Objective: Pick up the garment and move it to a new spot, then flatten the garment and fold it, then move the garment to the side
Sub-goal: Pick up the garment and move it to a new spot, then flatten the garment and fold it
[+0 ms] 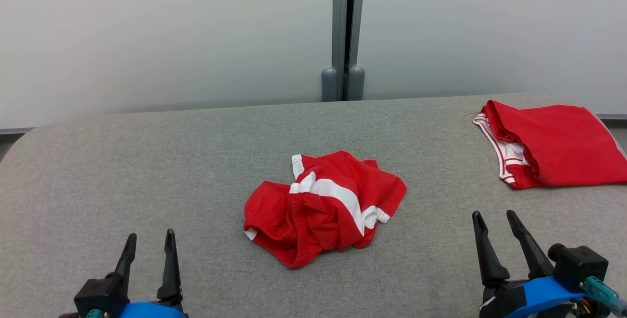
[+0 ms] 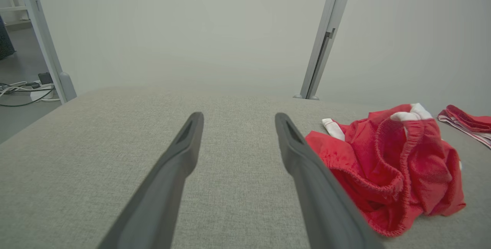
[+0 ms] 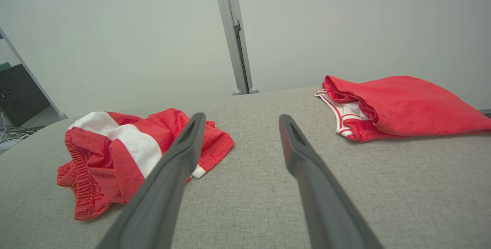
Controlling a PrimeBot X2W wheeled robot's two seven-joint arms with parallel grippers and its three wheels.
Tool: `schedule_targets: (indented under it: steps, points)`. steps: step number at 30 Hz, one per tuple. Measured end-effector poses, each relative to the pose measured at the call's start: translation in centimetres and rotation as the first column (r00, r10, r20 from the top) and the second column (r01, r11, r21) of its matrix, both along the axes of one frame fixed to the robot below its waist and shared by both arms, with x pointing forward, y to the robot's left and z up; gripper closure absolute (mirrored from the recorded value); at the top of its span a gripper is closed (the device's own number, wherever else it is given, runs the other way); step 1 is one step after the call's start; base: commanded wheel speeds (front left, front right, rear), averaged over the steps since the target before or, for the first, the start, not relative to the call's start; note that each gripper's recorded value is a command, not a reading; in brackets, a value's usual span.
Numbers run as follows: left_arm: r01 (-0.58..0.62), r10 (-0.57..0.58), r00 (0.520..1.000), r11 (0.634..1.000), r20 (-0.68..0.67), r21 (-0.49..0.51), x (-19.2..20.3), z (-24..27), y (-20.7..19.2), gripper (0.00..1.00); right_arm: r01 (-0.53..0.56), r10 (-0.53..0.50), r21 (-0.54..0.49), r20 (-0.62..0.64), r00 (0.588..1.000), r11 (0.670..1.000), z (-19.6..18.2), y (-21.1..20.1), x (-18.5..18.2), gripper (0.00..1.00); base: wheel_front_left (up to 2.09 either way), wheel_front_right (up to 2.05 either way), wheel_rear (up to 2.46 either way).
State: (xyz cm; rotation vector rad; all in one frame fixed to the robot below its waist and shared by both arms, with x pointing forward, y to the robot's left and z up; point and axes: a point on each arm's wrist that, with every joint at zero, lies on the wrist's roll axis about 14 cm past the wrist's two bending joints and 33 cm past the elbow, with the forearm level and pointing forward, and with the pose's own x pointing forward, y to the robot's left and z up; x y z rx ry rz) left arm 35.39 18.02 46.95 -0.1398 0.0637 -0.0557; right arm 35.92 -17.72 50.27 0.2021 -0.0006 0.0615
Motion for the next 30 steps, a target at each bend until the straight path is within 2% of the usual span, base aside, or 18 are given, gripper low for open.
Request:
schedule_targets:
  steps: [30]
  points:
    - [0.035, -0.035, 0.999, 0.999, -0.03, 0.009, 0.2, -0.3, -0.9, 0.0, -0.026, 0.027, 0.011, -0.039, 0.999, 1.0, -1.2, 0.9, -0.2, 0.0, 0.0, 0.0, 0.0]
